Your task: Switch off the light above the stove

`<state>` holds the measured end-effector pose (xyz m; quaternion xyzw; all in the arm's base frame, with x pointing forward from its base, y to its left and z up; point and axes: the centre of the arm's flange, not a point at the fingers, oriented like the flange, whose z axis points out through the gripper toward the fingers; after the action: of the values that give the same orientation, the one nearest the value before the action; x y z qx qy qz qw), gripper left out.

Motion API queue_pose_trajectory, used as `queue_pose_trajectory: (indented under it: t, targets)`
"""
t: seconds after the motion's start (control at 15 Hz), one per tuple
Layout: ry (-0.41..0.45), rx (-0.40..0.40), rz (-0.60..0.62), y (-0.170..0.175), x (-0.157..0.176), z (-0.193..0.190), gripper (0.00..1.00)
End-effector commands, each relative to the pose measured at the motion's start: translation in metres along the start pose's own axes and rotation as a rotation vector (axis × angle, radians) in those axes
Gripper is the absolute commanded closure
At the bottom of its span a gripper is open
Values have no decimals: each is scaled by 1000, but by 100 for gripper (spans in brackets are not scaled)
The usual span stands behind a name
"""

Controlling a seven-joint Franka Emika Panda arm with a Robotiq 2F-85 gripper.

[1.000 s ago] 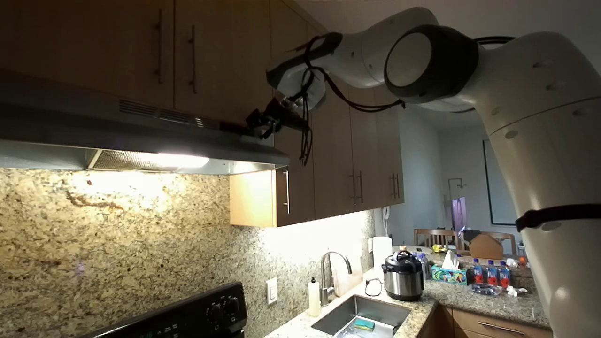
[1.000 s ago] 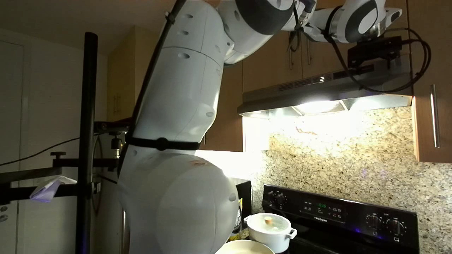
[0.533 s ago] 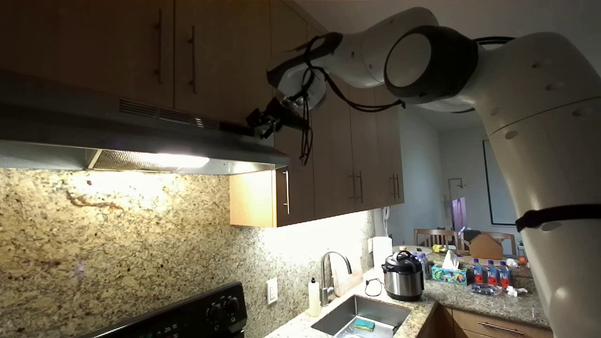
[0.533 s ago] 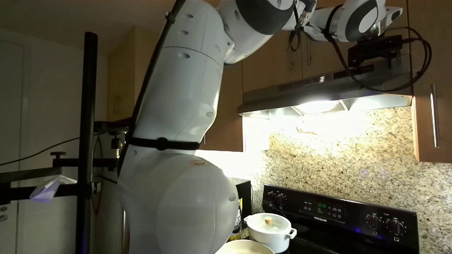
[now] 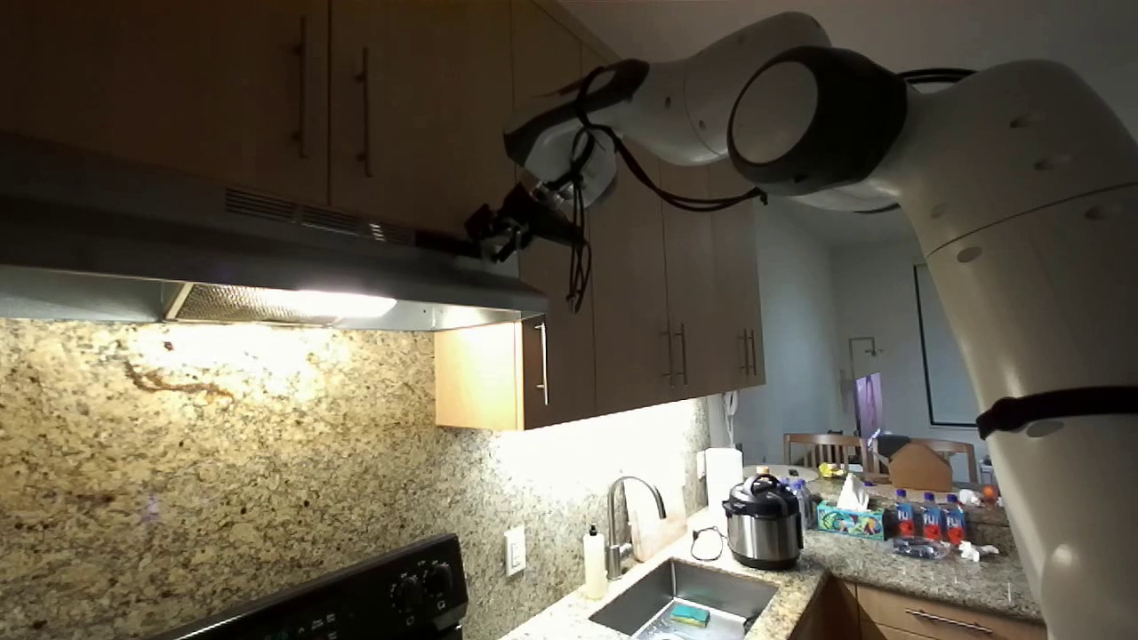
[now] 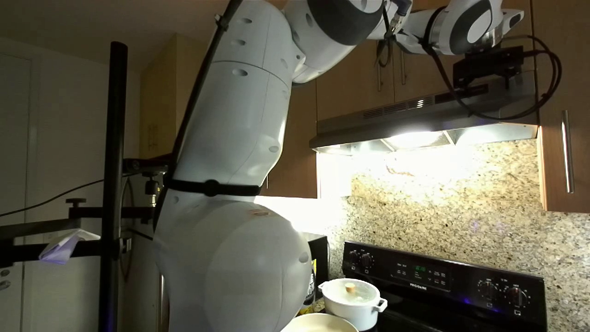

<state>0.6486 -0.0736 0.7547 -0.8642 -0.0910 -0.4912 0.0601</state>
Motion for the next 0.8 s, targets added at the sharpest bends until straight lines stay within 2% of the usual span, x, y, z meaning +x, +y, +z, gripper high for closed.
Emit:
queue_pose_trajectory:
  t: [0.0,0.73]
  targets:
    - [1,43,-29,-15,-1,-2,0]
    - [-30,83,-50,-19,8,5,0]
